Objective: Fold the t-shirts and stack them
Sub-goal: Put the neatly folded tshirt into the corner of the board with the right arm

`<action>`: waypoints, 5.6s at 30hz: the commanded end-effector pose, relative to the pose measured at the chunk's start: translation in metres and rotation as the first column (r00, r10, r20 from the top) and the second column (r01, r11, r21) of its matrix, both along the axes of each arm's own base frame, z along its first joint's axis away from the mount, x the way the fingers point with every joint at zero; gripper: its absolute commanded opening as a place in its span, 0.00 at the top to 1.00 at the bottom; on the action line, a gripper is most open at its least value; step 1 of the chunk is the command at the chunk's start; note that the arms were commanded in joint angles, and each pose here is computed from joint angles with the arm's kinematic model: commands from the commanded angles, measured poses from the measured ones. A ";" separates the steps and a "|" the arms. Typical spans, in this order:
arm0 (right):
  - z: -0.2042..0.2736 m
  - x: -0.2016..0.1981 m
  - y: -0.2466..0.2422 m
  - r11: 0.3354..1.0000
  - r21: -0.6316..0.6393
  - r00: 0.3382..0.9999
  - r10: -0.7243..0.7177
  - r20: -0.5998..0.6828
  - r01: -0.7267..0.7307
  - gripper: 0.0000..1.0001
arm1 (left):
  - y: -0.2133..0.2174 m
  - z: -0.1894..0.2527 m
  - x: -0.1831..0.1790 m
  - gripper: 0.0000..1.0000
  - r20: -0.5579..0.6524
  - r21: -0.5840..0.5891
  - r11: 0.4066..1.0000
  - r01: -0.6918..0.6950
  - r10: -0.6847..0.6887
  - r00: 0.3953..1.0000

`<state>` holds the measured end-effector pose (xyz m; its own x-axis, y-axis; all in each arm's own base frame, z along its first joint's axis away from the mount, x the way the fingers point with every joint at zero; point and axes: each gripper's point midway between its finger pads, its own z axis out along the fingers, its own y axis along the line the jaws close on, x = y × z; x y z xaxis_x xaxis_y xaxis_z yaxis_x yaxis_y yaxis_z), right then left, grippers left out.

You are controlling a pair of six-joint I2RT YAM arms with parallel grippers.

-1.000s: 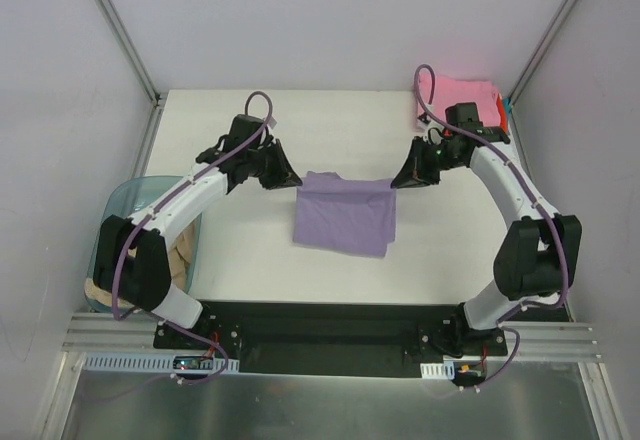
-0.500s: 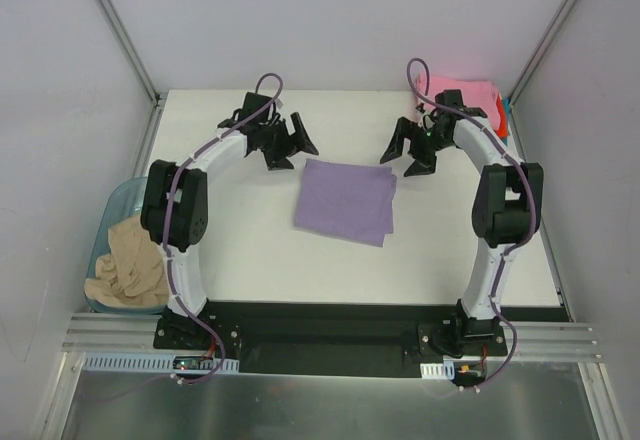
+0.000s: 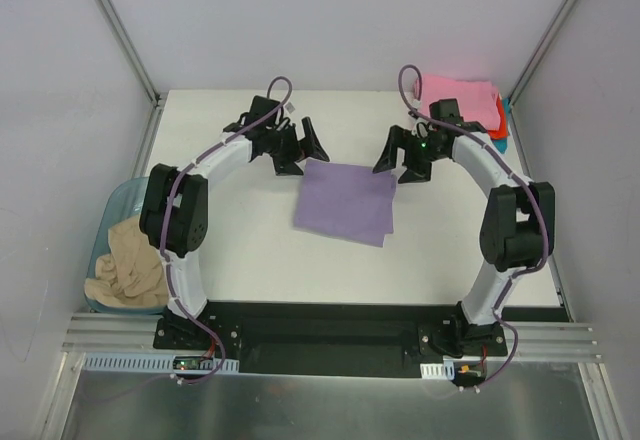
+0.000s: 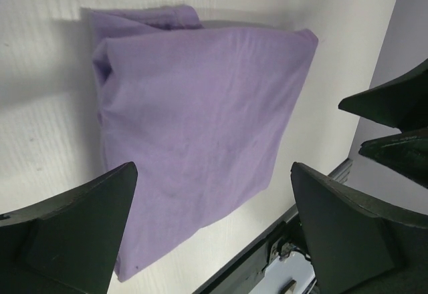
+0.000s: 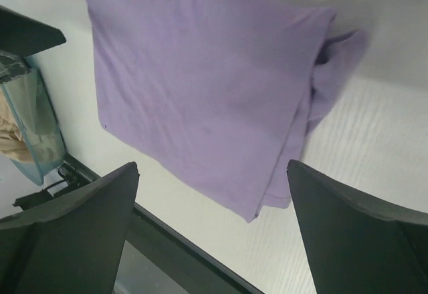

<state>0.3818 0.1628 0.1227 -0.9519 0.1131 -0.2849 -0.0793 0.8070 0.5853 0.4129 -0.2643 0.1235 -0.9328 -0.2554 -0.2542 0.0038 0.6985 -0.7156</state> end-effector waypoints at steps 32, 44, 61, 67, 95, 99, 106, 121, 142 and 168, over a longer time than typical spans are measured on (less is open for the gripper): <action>-0.064 -0.037 0.007 0.993 -0.110 0.996 -0.039 -0.075 0.031 0.03 | -0.009 0.011 -0.107 0.01 0.087 0.083 0.996 0.014 -0.021 0.996; -0.092 -0.040 0.033 0.989 -0.138 0.991 0.025 -0.133 -0.044 0.11 | 0.087 0.025 -0.104 0.01 0.158 0.185 0.949 -0.255 0.228 0.961; -0.114 -0.008 0.040 0.963 -0.261 0.995 0.040 -0.094 -0.064 0.91 | 0.140 0.017 -0.127 0.01 0.176 0.294 0.874 -0.387 0.348 0.921; -0.091 0.037 0.019 0.900 -0.431 0.992 0.099 0.075 -0.057 0.99 | 0.150 0.019 -0.129 0.01 0.190 0.321 0.855 -0.408 0.363 0.912; 0.118 0.228 -0.123 0.462 -0.735 0.742 0.213 0.635 0.496 0.99 | 0.186 0.024 -0.114 0.01 0.227 0.436 0.754 -0.491 0.436 0.871; 0.148 0.226 -0.128 0.490 -0.688 0.699 0.201 0.687 0.535 0.99 | 0.183 0.024 -0.107 0.01 0.221 0.443 0.759 -0.477 0.423 0.879; 0.195 0.221 -0.134 0.494 -0.615 0.620 0.178 0.764 0.615 0.99 | 0.187 0.032 -0.100 0.01 0.252 0.448 0.745 -0.494 0.425 0.870; 0.278 0.209 -0.149 0.503 -0.461 0.464 0.129 0.876 0.731 0.99 | 0.194 0.044 -0.095 0.01 0.300 0.448 0.717 -0.534 0.442 0.845; 0.198 0.276 -0.233 0.556 -0.258 0.415 -0.175 0.893 0.790 0.99 | 0.185 0.025 -0.081 0.01 0.227 0.475 0.727 -0.496 0.443 0.867; 0.162 0.233 -0.234 0.707 -0.475 0.627 0.056 0.777 0.525 0.25 | 0.165 0.015 -0.071 0.01 0.148 0.449 0.784 -0.430 0.409 0.900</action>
<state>0.6407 -0.1393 0.2214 -0.3671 0.1296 -0.9211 0.3421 0.9397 -0.0041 0.3407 -0.1000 0.1278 -0.7601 -0.4469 -0.4718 -0.3452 0.8928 -0.2895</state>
